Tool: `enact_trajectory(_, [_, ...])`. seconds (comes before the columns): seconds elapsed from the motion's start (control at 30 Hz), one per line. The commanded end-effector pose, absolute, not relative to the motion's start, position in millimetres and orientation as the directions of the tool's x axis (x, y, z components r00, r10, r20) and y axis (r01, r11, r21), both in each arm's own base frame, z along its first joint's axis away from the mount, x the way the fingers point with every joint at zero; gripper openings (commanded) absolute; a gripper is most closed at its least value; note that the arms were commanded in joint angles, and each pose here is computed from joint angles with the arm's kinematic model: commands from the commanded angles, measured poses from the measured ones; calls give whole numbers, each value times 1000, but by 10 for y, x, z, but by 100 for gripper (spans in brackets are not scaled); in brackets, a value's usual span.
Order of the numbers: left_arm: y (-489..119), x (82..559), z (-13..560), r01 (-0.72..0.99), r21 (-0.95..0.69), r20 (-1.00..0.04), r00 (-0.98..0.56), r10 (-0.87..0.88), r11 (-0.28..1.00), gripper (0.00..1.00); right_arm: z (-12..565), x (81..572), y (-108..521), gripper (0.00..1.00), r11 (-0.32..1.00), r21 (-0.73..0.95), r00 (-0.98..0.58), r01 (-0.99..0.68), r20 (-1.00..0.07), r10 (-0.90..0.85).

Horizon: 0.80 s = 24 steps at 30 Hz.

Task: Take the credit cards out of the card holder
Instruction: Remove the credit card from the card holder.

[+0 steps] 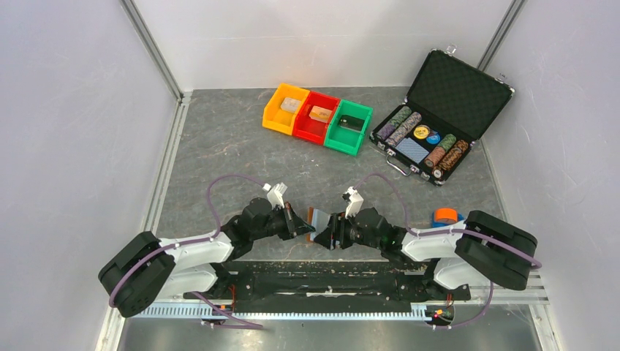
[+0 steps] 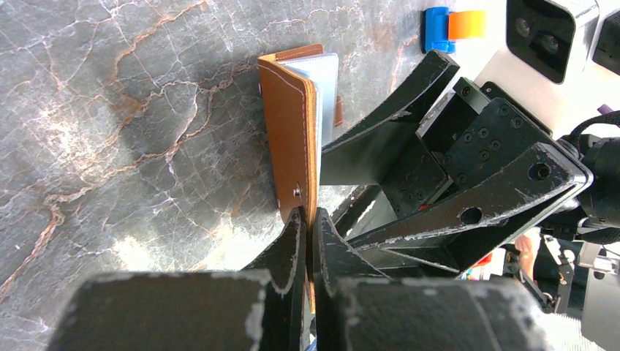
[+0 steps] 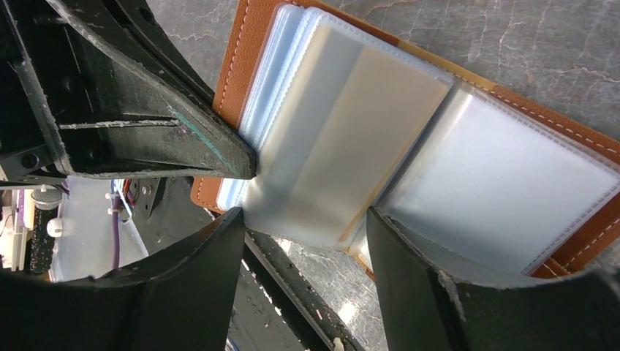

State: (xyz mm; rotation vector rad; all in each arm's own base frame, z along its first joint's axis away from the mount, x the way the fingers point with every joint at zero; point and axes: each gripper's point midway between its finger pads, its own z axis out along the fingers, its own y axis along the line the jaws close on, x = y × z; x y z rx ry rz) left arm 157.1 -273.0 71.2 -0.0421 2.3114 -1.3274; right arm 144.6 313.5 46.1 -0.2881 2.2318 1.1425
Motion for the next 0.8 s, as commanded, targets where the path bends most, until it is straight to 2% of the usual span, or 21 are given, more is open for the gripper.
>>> enact_trajectory(0.0, [-2785, 1619, 879, 249, -840, -415, -867, -275, 482, 4, 577, 1527, 3197, 63, 597, 662, -769, -453, -629, 114])
enact_trajectory(0.13, [-2767, 1625, 848, 242, -835, -415, -867, -277, 494, 14, 564, 1524, 3132, 63, 613, 651, -765, -447, -634, 114])
enact_trajectory(0.3, [-2766, 1630, 856, 242, -835, -416, -865, -279, 494, 12, 528, 1563, 3056, 62, 645, 631, -754, -431, -644, 126])
enact_trajectory(0.43, [-2761, 1629, 856, 242, -834, -417, -865, -279, 496, 19, 505, 1566, 3032, 60, 653, 628, -755, -424, -643, 128])
enact_trajectory(0.77, [-2734, 1635, 854, 239, -829, -423, -860, -287, 506, 20, 514, 1577, 2979, 53, 663, 622, -746, -417, -651, 141])
